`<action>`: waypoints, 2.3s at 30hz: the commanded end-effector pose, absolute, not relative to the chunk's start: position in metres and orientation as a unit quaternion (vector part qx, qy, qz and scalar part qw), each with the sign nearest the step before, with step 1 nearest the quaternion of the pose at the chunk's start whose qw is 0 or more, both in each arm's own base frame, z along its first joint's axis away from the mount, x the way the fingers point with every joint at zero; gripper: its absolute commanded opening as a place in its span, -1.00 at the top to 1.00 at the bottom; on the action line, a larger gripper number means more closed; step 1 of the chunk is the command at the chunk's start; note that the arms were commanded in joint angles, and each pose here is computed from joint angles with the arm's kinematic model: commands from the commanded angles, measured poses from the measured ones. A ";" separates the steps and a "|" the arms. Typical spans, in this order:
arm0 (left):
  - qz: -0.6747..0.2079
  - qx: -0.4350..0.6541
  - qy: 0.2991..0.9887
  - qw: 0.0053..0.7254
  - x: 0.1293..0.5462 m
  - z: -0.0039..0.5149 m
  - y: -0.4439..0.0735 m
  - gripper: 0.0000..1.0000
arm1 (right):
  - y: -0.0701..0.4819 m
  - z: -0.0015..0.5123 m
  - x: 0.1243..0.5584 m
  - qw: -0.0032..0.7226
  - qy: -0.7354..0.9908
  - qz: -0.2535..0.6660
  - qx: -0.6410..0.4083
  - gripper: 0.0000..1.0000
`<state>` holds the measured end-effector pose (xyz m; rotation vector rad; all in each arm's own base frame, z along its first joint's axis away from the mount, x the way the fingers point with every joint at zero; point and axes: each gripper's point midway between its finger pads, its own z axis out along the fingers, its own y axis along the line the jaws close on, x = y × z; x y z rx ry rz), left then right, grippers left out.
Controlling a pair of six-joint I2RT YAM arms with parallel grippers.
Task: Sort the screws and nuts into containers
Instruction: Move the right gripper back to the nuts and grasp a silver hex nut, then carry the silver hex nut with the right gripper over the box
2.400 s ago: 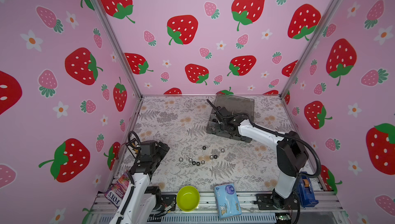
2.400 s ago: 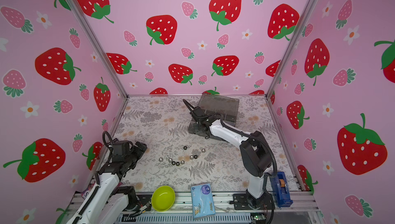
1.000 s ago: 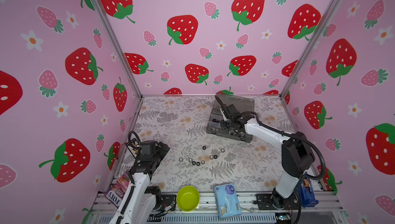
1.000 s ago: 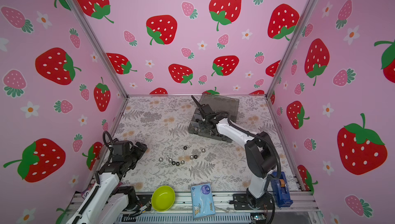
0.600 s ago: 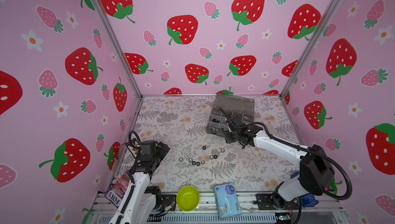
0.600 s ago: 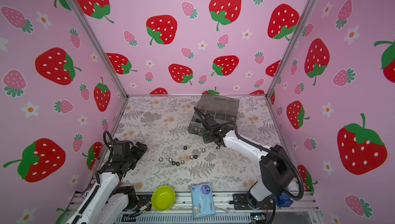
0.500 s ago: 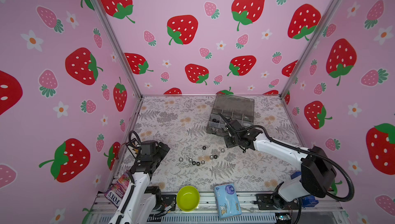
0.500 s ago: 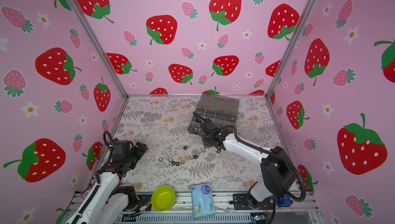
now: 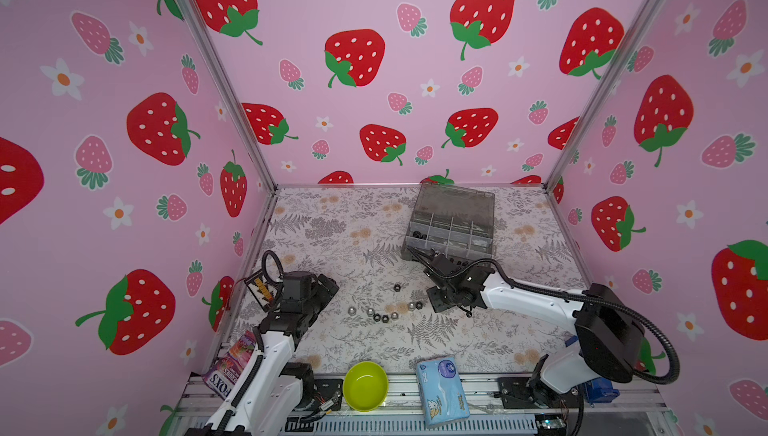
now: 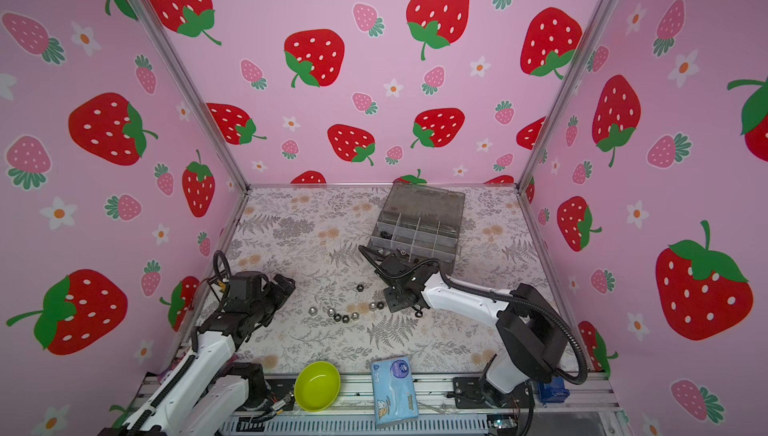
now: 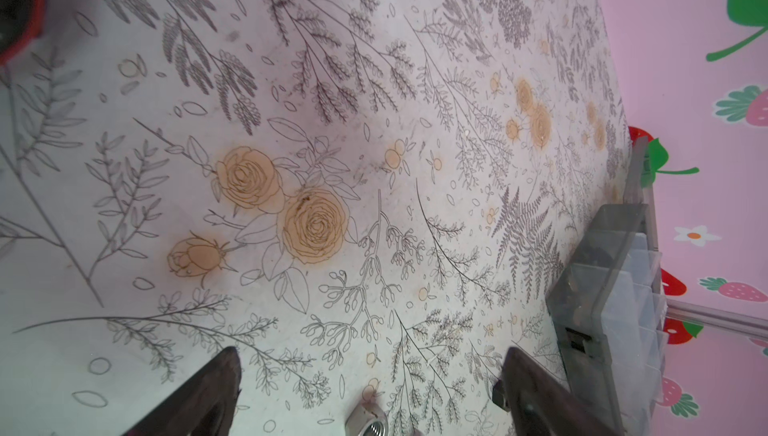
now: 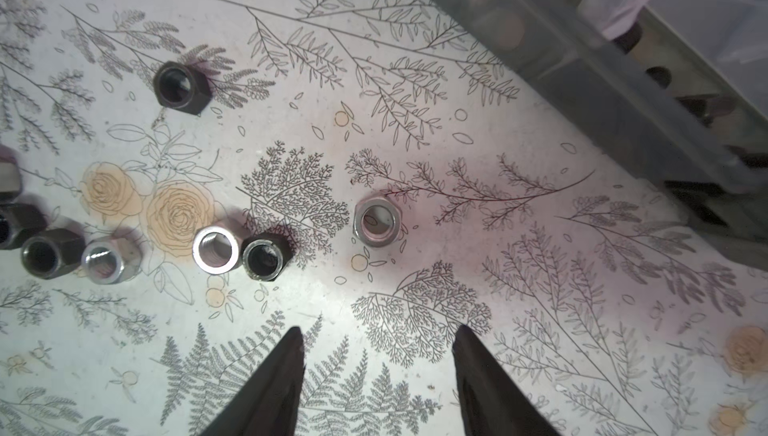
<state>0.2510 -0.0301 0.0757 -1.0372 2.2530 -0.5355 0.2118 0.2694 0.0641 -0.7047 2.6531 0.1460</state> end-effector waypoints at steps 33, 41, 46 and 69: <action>-0.187 -0.355 0.866 0.299 0.273 0.083 -0.056 -0.99 | 0.278 0.008 0.243 0.165 0.957 0.021 -0.237 0.17; -0.186 -0.355 0.865 0.301 0.272 0.085 -0.055 -0.99 | 0.274 0.002 0.234 0.145 0.960 0.026 -0.237 0.23; -0.183 -0.356 0.864 0.304 0.271 0.086 -0.053 -0.99 | 0.270 0.004 0.229 0.139 0.961 0.028 -0.236 0.23; -0.174 -0.356 0.866 0.306 0.269 0.086 -0.050 -0.99 | 0.278 0.029 0.237 0.170 0.957 0.047 -0.228 0.83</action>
